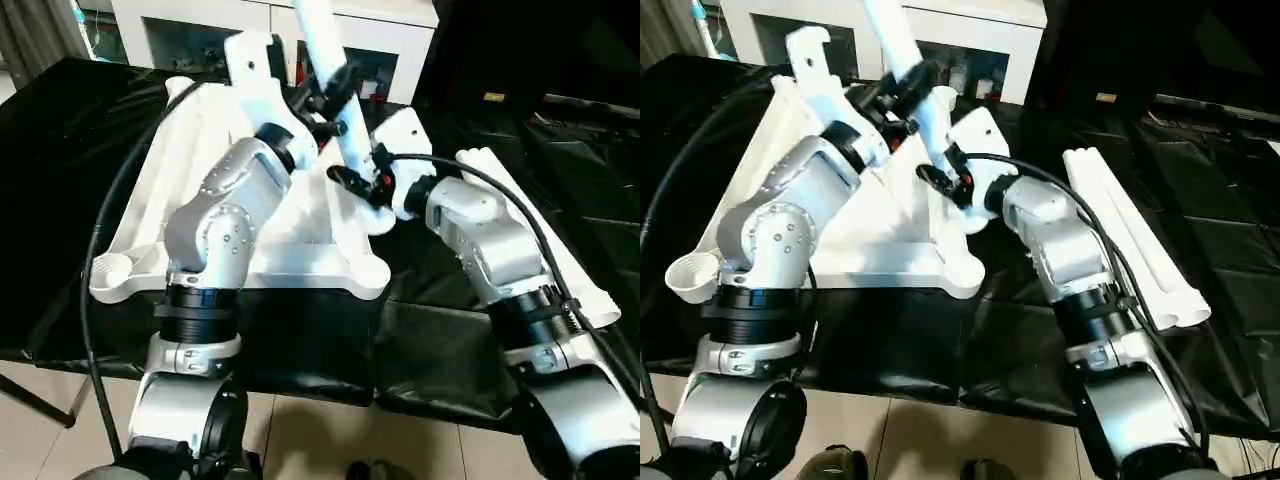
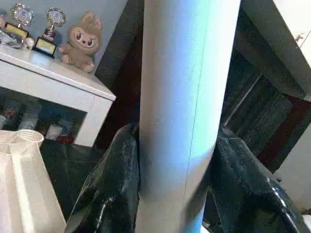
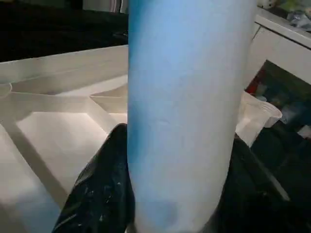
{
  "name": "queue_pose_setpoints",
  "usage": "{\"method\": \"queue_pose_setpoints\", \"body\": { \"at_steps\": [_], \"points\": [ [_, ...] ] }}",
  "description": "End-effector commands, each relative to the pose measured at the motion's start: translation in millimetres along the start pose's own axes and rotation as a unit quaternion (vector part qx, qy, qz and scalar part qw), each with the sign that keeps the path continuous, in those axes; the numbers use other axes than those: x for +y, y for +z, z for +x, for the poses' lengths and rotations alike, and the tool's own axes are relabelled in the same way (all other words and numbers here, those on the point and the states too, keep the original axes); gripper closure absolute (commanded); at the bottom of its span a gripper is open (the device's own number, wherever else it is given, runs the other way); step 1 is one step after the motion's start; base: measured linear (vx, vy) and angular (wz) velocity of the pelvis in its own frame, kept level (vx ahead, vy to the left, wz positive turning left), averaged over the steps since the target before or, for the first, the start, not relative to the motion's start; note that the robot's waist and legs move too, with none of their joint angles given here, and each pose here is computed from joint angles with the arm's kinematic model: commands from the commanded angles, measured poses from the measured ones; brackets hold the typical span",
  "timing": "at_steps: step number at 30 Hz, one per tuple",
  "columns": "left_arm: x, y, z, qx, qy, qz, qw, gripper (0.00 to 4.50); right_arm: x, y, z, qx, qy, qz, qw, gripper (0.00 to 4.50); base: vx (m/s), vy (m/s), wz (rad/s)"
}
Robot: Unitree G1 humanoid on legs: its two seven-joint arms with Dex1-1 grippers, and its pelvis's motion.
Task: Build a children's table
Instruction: Pick table leg
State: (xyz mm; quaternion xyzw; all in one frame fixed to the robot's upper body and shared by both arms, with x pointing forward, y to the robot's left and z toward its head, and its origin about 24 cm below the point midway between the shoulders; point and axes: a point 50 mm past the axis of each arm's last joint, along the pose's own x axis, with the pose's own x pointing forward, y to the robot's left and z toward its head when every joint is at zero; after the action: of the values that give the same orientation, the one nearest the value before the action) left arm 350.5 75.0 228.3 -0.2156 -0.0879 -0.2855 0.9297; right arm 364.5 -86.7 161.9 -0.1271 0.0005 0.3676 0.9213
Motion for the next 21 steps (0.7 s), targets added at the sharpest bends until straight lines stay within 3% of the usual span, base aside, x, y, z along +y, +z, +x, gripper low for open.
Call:
{"method": "queue_pose_setpoints", "body": {
  "at_steps": [1,5,8,9,15,21],
  "points": [
    [0.9,0.5,1.9,0.003,0.001,-0.003,1.000,2.73,-6.4,16.3,-1.6,-0.038,-0.002,0.004,0.999,2.12,0.000,0.000,0.00],
    [0.9,1.1,1.5,0.003,-0.008,-0.002,1.000,2.75,-5.7,18.3,-2.4,-0.044,0.008,0.010,0.999,1.73,0.000,0.000,0.00],
    [1.3,1.6,0.4,0.010,-0.028,0.005,1.000,2.76,-1.8,23.2,-4.4,-0.059,0.047,0.050,0.996,1.54,0.000,0.000,0.00],
    [2.5,2.5,-1.8,0.022,-0.057,0.016,0.998,2.76,1.9,27.8,-10.5,-0.062,0.105,0.080,0.989,1.50,0.000,0.000,0.00],
    [2.9,10.2,-10.3,0.056,-0.147,0.025,0.987,2.76,-1.2,24.5,-30.6,-0.023,0.206,0.106,0.972,1.48,0.000,0.000,0.00],
    [-0.5,34.8,-22.4,0.057,-0.246,-0.034,0.967,2.77,-8.4,19.0,-48.7,0.004,0.251,0.159,0.955,1.48,0.000,0.000,0.00]
  ]
}}
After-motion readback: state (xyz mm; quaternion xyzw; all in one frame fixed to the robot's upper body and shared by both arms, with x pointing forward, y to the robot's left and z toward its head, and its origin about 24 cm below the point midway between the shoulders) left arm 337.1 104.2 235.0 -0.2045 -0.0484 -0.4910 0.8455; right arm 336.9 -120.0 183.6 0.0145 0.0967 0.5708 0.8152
